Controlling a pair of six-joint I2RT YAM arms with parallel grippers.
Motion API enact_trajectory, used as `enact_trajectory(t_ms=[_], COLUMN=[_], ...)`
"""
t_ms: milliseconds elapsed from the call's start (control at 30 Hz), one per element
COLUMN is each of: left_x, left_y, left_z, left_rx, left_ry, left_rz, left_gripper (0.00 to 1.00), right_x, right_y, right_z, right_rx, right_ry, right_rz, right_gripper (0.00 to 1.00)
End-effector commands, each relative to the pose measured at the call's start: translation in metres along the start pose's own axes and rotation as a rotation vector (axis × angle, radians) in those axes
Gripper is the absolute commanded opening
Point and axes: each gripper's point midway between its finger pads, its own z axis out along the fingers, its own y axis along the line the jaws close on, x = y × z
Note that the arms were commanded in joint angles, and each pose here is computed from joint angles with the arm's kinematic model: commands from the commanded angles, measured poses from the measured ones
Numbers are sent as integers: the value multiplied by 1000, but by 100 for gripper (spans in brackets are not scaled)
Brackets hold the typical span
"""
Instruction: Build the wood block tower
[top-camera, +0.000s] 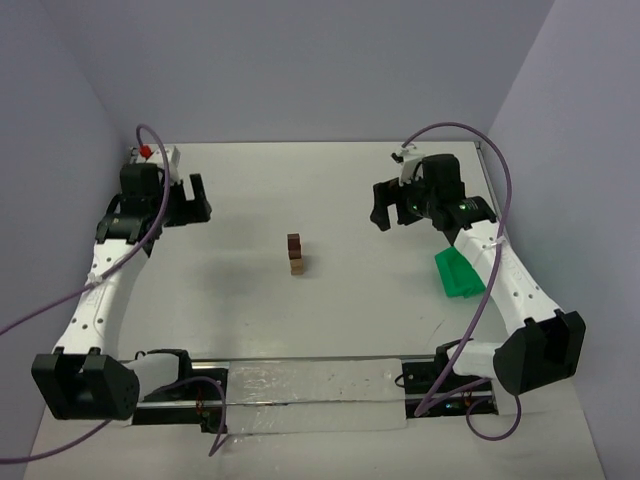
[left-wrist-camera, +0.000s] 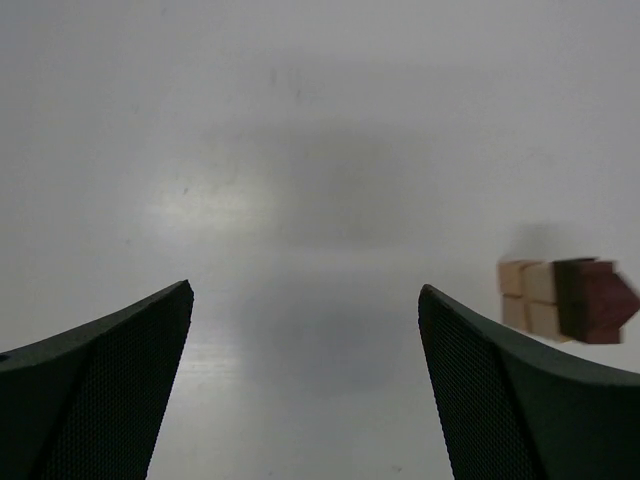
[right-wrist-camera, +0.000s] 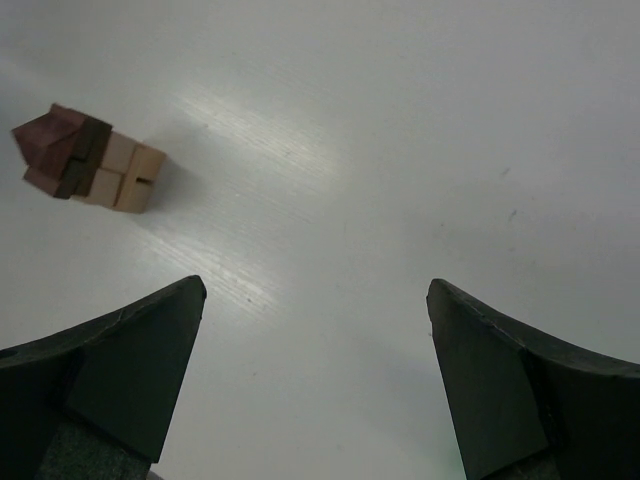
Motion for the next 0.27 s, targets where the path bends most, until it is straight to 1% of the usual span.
enact_trajectory(t_ms=[0,67,133,167,233], left_x=[22,39,43,46,48], left_y=[24,32,37,43,43], left_z=[-8,-3,-3,-3,-1], left_rx=[7,-29,-36,-49,-31], left_ry=[-38,-21,-26,-23,-20], left_rz=[98,94,92,80,68], left_gripper=[99,99,99,99,99], right_x=[1,6,1,5,7], right_y=[-30,-30,-29,-31,-34], right_z=[-1,-2,-11,-11,-14], right_rx=[147,136,135,144,170], right_ry=[-45,-62,-119,-119,-131], right_rz=[102,148,155,156,162], right_gripper=[100,100,100,100,100])
